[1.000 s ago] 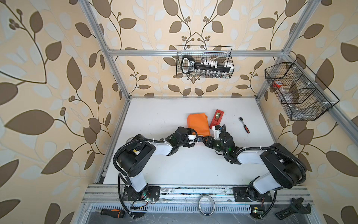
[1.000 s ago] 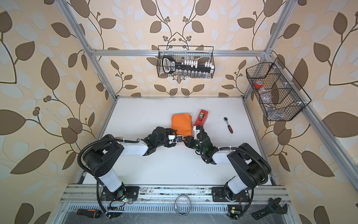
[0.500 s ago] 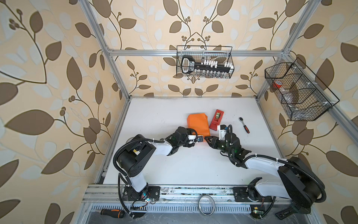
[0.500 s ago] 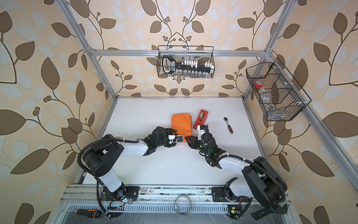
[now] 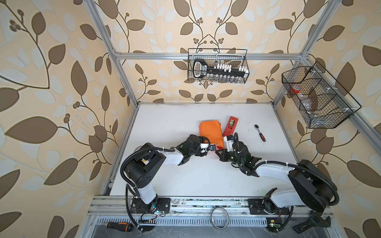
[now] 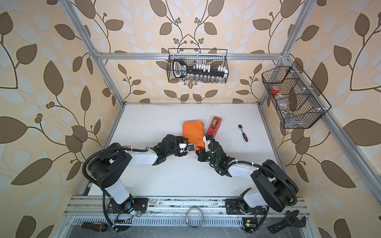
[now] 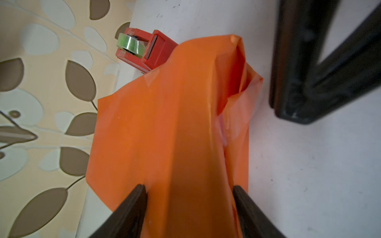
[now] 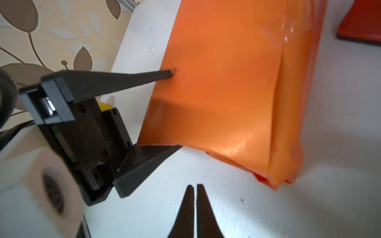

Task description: Wrap the gift box in paper

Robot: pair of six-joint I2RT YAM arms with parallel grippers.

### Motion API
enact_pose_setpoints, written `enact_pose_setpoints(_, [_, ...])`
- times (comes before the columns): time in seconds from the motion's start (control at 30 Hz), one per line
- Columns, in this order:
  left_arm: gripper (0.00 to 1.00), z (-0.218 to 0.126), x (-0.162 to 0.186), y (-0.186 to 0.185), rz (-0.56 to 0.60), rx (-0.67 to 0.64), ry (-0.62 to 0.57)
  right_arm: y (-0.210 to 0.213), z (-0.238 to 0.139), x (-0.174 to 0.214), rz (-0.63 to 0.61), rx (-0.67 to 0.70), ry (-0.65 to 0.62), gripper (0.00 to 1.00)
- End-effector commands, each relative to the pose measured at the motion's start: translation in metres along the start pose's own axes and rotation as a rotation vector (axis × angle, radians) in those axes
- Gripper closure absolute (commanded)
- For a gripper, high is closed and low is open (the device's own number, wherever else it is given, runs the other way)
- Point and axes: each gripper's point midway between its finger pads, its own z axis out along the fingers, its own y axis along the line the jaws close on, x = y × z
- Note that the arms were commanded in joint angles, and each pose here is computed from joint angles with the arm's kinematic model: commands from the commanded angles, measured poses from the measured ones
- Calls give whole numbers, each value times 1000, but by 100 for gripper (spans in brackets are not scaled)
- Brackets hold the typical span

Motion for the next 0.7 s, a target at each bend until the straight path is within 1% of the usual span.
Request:
enact_pose_setpoints(0.0, [35, 1, 42, -44, -8, 158, 141, 11, 8, -15, -45, -17, -30, 92])
enact_pose_setpoints(0.2, [35, 1, 42, -45, -10, 160, 143, -7, 18, -19, -41, 44, -38, 93])
enact_pose_setpoints(0.33, [35, 1, 42, -44, -9, 158, 141, -27, 14, -13, -36, 96, -30, 93])
enact_pose_setpoints(0.67, [35, 1, 42, -44, -11, 156, 145, -53, 6, 0, -37, 159, -12, 92])
